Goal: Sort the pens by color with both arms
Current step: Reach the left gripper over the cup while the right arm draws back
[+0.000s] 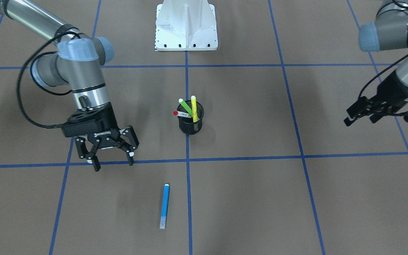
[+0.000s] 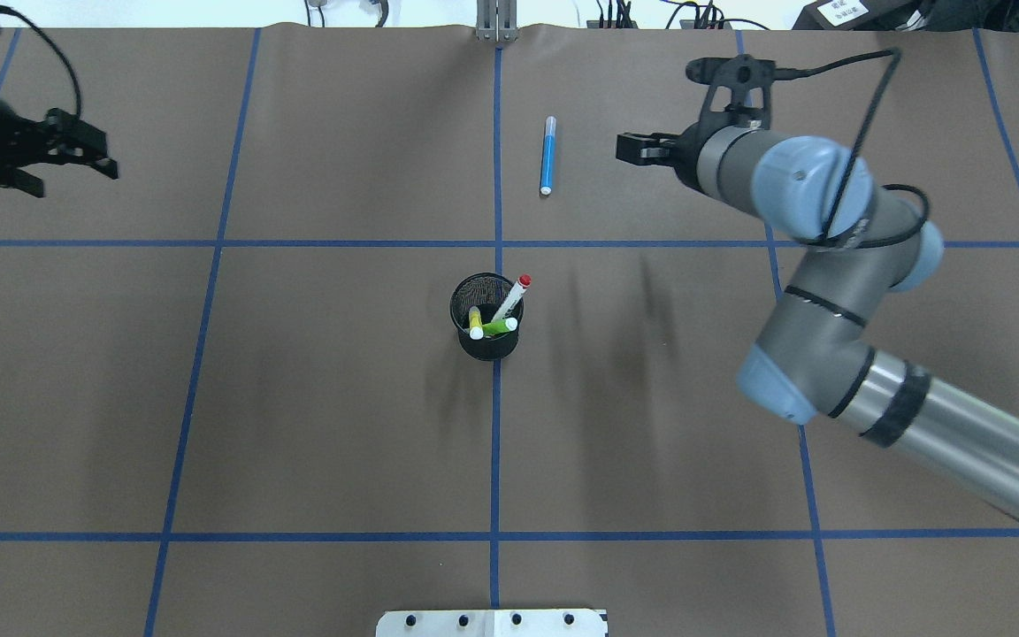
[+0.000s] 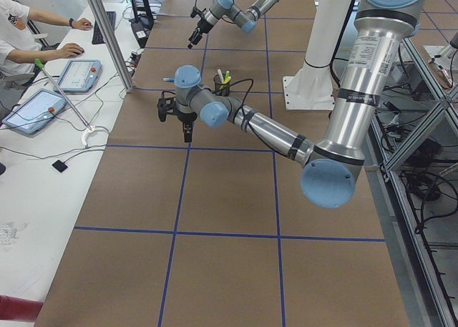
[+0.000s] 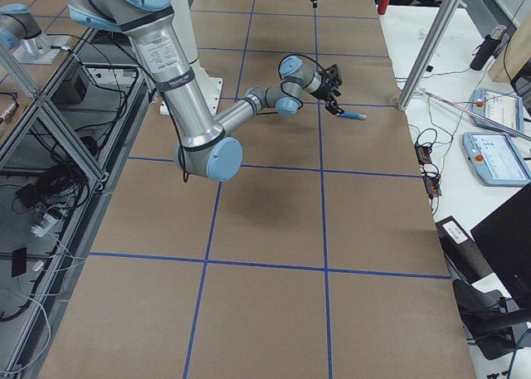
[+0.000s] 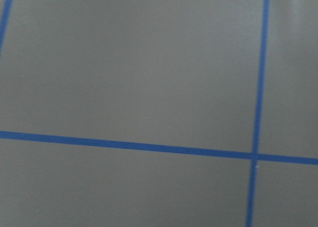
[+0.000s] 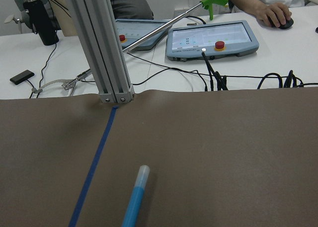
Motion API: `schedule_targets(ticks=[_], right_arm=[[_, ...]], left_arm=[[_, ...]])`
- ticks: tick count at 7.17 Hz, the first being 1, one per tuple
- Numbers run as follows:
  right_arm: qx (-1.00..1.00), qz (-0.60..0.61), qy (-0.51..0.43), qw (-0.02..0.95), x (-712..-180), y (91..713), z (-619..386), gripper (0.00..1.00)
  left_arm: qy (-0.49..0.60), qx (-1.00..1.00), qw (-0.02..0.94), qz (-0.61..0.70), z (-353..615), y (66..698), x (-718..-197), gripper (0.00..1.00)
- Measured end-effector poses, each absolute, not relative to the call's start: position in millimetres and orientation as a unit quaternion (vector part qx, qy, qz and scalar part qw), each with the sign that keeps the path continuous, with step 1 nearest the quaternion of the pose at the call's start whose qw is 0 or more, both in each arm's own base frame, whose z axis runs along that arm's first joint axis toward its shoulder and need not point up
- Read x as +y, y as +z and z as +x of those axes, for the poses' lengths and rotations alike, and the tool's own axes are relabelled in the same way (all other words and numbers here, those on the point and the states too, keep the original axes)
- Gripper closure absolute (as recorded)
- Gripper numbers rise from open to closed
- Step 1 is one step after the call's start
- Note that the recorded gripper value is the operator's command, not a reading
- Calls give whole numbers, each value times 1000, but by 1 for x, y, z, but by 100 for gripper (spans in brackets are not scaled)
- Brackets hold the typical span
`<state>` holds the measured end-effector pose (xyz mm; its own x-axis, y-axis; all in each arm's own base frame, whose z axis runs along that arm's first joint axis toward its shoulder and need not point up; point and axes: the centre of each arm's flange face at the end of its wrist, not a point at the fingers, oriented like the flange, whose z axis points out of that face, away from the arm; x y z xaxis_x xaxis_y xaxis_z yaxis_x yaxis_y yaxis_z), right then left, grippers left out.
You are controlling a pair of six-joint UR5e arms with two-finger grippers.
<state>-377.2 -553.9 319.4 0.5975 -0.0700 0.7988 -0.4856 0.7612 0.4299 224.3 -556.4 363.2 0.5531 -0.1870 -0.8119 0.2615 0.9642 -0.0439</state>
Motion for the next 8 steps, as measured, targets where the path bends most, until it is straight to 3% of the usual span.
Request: schedule_targets(ticks=[4,7,8], right_arm=[[-443,179,52,877,-561,462,-186,0],[-441,148,37,885,-560,509,-158,0],[-440,144,37,886,-559,514,-157,0]], left_arm=[[-136,388,911,17,411,131,-522,1],[-135,335,932,-15,539,18,-554,5],[-126,319,939,-17,562,7,-557,7]])
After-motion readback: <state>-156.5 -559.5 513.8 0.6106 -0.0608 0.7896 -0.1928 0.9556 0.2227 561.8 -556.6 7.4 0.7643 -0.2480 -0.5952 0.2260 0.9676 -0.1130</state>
